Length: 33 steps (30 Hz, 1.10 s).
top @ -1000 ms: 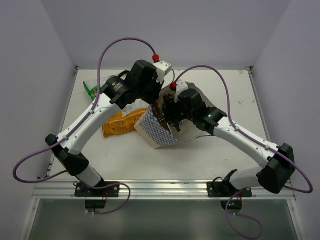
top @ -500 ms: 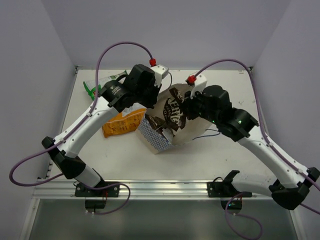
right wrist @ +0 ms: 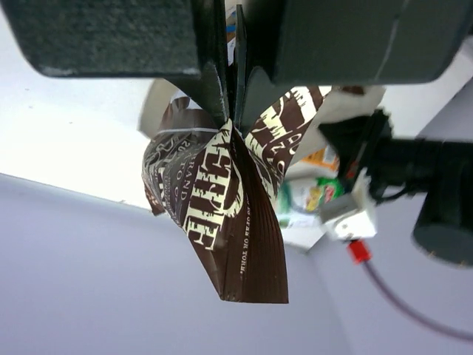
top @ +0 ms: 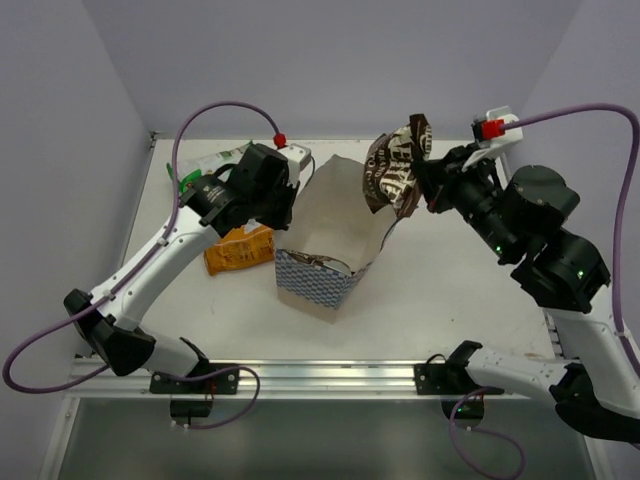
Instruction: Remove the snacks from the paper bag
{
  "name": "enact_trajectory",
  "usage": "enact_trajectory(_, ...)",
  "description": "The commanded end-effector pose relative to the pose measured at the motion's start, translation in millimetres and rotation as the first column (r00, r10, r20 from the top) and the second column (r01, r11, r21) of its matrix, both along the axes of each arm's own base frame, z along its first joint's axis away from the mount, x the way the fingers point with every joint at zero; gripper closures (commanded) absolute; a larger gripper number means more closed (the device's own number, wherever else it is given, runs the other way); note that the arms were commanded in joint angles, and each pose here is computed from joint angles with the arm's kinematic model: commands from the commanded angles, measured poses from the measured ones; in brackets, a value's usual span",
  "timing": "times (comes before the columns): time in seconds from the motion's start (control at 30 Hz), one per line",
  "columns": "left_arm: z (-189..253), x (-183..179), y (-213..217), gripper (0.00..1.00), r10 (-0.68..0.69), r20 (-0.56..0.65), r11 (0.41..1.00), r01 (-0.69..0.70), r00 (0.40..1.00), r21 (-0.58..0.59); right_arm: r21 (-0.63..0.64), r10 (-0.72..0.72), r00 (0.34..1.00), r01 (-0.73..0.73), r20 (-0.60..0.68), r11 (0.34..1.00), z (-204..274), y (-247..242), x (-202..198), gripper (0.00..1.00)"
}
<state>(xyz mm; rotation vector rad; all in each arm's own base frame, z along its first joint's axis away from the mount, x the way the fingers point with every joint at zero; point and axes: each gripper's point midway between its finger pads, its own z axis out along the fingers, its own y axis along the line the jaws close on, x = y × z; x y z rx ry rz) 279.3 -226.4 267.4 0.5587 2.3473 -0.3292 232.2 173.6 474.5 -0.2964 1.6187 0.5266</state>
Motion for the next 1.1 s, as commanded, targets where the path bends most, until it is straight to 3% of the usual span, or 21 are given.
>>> enact_trajectory(0.0,12.0,-8.4,8.2,1.00,0.016,0.016,0.998,-0.015,1.000,-0.065,0.087,-0.224,0.972,0.218,0.076,0.972,39.0,-35.8,18.9,1.00)
enact_trajectory(0.3,9.4,-16.4,24.0,1.00,0.030,0.017,0.996,-0.028,0.999,-0.080,0.136,-0.460,0.887,0.461,-0.044,0.877,25.6,-78.9,96.7,1.00)
enact_trajectory(0.47,13.6,-17.3,26.1,1.00,0.026,0.030,0.995,-0.023,0.999,-0.095,0.131,-0.518,0.835,0.544,-0.185,0.829,-17.9,-101.5,157.5,1.00)
enact_trajectory(0.6,10.5,-16.4,26.1,1.00,0.027,0.024,0.995,-0.024,0.999,-0.093,0.234,-0.403,0.885,0.454,-0.234,0.860,-26.8,-94.1,184.9,1.00)
enact_trajectory(0.63,8.5,-18.1,22.1,1.00,0.013,0.008,0.994,-0.012,1.000,-0.107,0.293,-0.285,0.937,0.335,-0.200,0.895,-13.4,-76.2,183.6,1.00)
enact_trajectory(0.73,4.6,-19.4,18.8,1.00,0.002,-0.005,0.993,-0.003,1.000,-0.117,0.387,-0.146,0.981,0.184,-0.126,0.904,27.7,-56.9,171.5,1.00)
enact_trajectory(0.83,3.2,-17.9,16.9,1.00,0.001,-0.005,0.993,-0.001,1.000,-0.122,0.444,-0.043,0.998,0.060,-0.048,0.894,63.6,-42.0,153.9,1.00)
enact_trajectory(1.07,-0.5,-14.9,12.9,1.00,-0.007,-0.014,0.993,0.005,1.000,-0.121,0.481,0.027,0.998,-0.055,0.065,0.875,112.6,-34.7,124.8,1.00)
